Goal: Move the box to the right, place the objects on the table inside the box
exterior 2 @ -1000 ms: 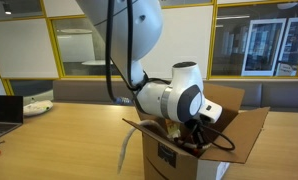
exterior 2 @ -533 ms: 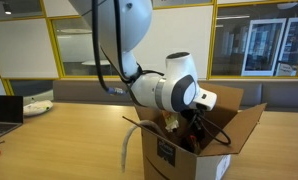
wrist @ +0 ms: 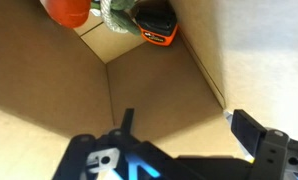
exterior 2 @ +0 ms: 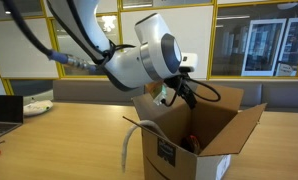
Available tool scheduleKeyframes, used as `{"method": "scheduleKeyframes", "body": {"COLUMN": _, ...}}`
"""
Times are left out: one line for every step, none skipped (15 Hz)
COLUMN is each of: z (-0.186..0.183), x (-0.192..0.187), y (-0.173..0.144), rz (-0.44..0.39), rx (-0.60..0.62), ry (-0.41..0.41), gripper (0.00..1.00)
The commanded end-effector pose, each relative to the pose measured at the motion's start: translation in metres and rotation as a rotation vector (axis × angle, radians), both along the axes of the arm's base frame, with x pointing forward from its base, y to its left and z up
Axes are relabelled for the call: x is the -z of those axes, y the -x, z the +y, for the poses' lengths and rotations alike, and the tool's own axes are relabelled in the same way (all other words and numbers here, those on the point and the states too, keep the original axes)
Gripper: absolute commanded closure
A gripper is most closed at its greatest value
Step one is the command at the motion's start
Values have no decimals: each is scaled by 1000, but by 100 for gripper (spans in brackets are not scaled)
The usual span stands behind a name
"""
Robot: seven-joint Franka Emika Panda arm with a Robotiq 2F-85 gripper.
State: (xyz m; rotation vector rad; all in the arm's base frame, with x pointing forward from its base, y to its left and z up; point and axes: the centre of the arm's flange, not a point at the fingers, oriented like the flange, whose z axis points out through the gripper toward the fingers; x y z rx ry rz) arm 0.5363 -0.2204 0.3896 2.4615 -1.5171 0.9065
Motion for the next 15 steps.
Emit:
{"method": "scheduleKeyframes", "body": {"z": 64, "x": -49, "y": 36, "rz": -60, "rx": -41, "ry": 58, "gripper": 0}}
{"method": "scheduleKeyframes", "body": {"z": 77, "x": -57, "y": 39, "rz": -69, "rx": -55, "ry": 79, "gripper": 0}}
{"method": "scheduleKeyframes", "body": {"z": 90, "x": -66, "y": 41, "rz": -76, "rx": -69, "ry": 96, "gripper": 0}}
{"method": "scheduleKeyframes", "body": {"z": 105, "x": -73, "y": 43, "rz": -82, "rx": -79, "ry": 118, "gripper": 0}}
{"method": "scheduleKeyframes", "body": {"z": 121, "x": -79, "y": 47, "rz": -81, "rx": -92, "ry": 129, "gripper": 0}}
{"method": "scheduleKeyframes", "body": {"z": 138, "x": -85, "y": 51, "rz": -79, "rx": -99, "ry": 137, "gripper": 0}}
{"method": "scheduleKeyframes", "body": {"z": 158, "x": -89, "y": 57, "rz": -71, "rx": -110, "ry": 140, "gripper": 0}}
{"method": "scheduleKeyframes", "body": {"z": 176, "x": -92, "y": 63, "rz": -57, "rx": -123, "ry": 133, "gripper": 0}}
{"method": "scheduleKeyframes", "body": {"z": 194, "x": -93, "y": 68, "rz": -41, "rx": -145, "ry": 115, "gripper": 0}}
{"method": "scheduleKeyframes", "body": {"z": 211, "x": -93, "y": 75, "rz": -21, "rx": -171, "ry": 85, "gripper": 0}}
{"method": "scheduleKeyframes", "body": {"z": 228, "x": -89, "y": 81, "rz": 3, "rx": -195, "ry": 42, "gripper": 0}}
{"method": "scheduleKeyframes", "body": {"z": 240, "x": -85, "y": 88, "rz": 25, "rx": -208, "ry": 6, "gripper": 0}}
{"method": "scheduleKeyframes", "body": {"z": 250, "x": -80, "y": 94, "rz": 49, "rx": -225, "ry": -32, "gripper": 0}}
{"method": "scheduleKeyframes", "body": {"z": 259, "x": -71, "y": 99, "rz": 74, "rx": -235, "ry": -66, "gripper": 0}}
{"method": "scheduleKeyframes", "body": {"z": 264, "x": -66, "y": 104, "rz": 100, "rx": -245, "ry": -97, "gripper": 0}}
